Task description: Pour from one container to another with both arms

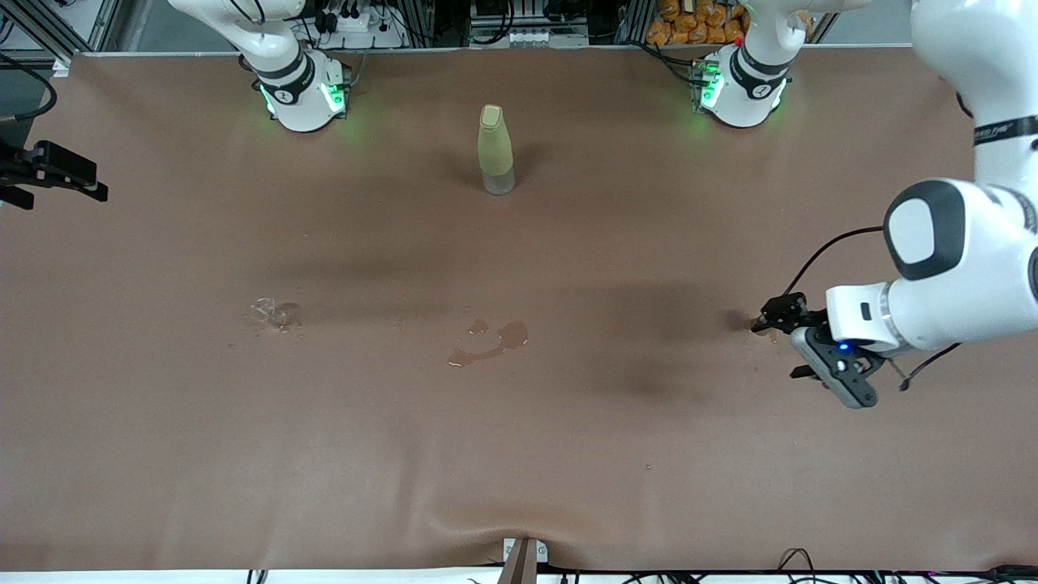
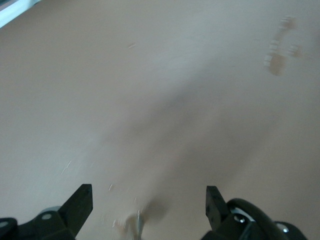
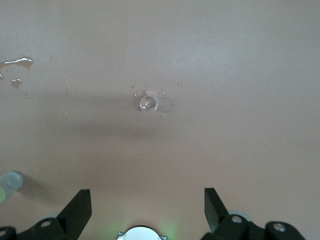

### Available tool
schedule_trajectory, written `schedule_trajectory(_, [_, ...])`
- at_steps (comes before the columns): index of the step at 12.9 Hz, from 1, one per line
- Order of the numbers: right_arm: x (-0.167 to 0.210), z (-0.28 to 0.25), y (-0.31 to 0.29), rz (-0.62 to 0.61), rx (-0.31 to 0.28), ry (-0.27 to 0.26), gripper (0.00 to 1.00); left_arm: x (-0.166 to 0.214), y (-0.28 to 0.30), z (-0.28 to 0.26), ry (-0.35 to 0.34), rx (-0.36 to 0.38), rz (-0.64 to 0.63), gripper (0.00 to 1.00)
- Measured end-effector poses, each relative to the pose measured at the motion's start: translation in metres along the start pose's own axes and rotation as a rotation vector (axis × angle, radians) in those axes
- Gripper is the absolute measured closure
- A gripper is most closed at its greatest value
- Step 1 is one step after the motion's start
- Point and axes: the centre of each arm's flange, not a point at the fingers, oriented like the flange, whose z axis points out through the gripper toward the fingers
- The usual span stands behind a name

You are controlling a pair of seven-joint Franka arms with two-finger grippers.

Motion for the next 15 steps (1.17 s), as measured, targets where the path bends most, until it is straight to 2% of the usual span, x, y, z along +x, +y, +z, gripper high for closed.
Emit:
schedule_trajectory(2, [-0.001,0.000,0.005,0.009,0.000,0.001,0.00,-0.008,0.005,-0.023,0.004,0.044,-0.219,0.00])
schedule_trajectory(5, [-0.002,0.000,0.015,0.028,0.003,0.003,0.00,-0.019,0.021,-0.051,0.034,0.062,-0.554,0.00])
schedule_trajectory(6, [-0.002,0.000,0.016,0.028,0.003,0.004,0.00,-0.023,0.026,-0.062,0.037,0.082,-0.618,0.00])
schedule_trajectory(9, [-0.001,0.000,0.010,0.019,-0.004,0.005,0.00,-0.040,0.039,-0.094,-0.025,0.184,-0.633,0.00])
schedule_trajectory(12, [0.000,-0.001,0.007,0.012,-0.009,0.005,0.00,-0.044,0.060,-0.135,-0.082,0.185,-0.622,0.00])
schedule_trajectory(15, [0.001,-0.001,0.002,0.003,-0.012,0.005,0.00,-0.044,0.068,-0.157,-0.090,0.184,-0.618,0.00])
